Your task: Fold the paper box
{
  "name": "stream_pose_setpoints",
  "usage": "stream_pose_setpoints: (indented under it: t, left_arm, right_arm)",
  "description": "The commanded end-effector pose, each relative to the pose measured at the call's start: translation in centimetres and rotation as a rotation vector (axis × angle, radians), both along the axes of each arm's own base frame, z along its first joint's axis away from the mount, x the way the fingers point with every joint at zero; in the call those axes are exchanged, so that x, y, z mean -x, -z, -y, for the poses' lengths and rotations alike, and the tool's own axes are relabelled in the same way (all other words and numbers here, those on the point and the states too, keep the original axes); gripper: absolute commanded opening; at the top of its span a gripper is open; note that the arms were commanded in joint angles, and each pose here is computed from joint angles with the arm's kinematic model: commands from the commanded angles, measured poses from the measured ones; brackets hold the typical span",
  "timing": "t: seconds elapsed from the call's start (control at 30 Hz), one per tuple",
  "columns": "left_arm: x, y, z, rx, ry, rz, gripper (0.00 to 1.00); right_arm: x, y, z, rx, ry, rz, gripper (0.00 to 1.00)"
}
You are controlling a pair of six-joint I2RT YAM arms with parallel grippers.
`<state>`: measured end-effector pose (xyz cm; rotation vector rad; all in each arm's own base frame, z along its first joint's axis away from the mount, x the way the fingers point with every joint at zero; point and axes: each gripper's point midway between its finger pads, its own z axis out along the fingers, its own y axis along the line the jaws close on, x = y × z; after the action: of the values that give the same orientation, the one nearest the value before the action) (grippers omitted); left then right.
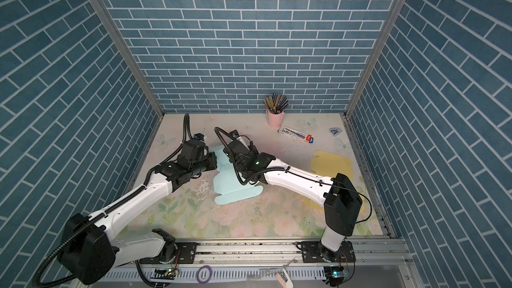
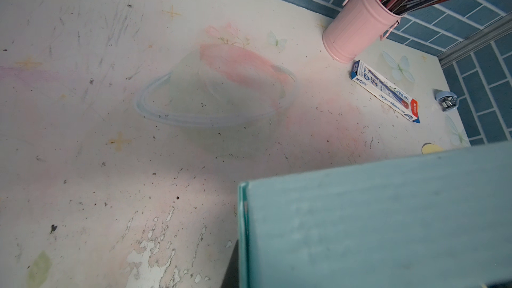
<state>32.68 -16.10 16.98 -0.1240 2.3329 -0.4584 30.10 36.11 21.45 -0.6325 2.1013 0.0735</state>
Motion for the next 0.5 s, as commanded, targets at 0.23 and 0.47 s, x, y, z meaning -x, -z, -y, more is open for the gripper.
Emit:
stream_pose_setpoints:
  t: [0.23,0.47]
  left_arm:
    - [0.4,-1.0,0.9,0.041,0.031,0.027,0.00]
    - [0.5,-1.0,1.0,0.052,0.034,0.029,0.00]
  right_arm:
    - [-0.8,-0.4,-0.3,0.016,0.046,0.060,0.24]
    - [-1.3,0.8,-1.3,0.079,0.065,0.087,0.27]
